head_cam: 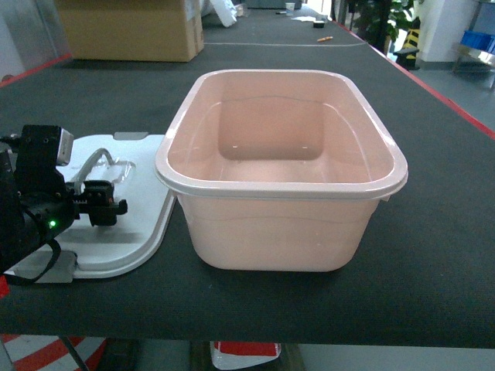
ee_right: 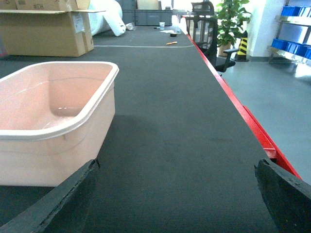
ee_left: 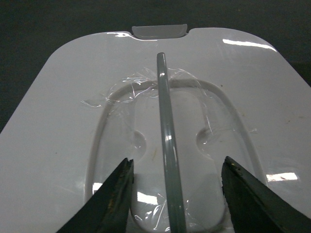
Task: Pick capacitor and pack into box
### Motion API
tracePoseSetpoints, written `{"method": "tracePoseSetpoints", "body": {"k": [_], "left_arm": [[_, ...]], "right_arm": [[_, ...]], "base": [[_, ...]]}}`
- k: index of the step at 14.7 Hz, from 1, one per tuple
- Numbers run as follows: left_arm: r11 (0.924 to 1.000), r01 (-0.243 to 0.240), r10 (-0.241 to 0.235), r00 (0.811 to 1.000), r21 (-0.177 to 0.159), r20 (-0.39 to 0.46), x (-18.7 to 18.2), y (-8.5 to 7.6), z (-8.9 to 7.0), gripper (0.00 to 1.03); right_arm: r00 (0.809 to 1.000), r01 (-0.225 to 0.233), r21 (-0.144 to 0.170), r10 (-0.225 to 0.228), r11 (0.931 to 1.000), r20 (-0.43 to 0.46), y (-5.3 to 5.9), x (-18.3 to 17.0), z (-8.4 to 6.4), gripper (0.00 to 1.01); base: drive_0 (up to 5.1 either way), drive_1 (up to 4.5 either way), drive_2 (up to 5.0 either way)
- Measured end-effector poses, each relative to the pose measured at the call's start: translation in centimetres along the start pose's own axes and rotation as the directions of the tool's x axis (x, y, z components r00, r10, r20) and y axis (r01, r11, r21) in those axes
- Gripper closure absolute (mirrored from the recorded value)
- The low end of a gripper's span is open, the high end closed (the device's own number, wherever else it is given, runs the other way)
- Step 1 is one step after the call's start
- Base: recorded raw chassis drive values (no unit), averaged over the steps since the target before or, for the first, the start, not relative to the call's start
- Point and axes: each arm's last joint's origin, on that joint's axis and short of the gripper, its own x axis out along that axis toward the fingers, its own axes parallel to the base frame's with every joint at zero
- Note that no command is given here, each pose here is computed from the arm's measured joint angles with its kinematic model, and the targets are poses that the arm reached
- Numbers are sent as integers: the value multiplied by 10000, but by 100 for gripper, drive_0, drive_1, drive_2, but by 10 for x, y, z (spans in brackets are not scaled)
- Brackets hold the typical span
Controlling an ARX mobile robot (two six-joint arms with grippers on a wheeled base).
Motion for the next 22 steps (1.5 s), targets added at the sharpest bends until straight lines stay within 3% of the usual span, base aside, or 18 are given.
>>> {"method": "tracePoseSetpoints", "body": {"k": [2,3,7,9,12,14,15,18,22], "left_arm": [[9998,-52,50,9999,175,140,0,0,1,69],[9994,-122,114,9996,309,256,0,0,1,101],[9992,-360,354,9989,177,321,-7,6,0,101],[9982,-591,590,9980,62,216,-15,14,10,101],[9946,-1029,1037,9909,-141,859,-27,30,53,101],[9871,-1563,1600,9747,-360,1557,-49,39,111,101],[9861,-1571,1640,9733,-549,1605,-59,32,131,101],[9920,-963,1097,9772,-813,1818,-78,-10,160,101],[9964,-360,488,9838,-769,1725,-91,-81,173,101]], "right_arm": [[10000,0,0,0,10000,-4,0,0,0,3],[10000,0,0,0,10000,0,0,0,0,3],[10000,0,0,0,10000,0,0,0,0,3],[10000,4,0,-4,10000,-4,0,0,0,3],[10000,4,0,-4,10000,0,0,0,0,3],[10000,4,0,-4,10000,-4,0,0,0,3],[10000,4,0,-4,10000,0,0,0,0,3],[10000,0,0,0,10000,0,0,0,0,3],[10000,4,0,-4,10000,0,0,0,0,3]], "base": [[0,0,0],[0,0,0],[0,0,0],[0,0,0],[0,0,0],[0,0,0],[0,0,0],[0,0,0],[0,0,0]]}}
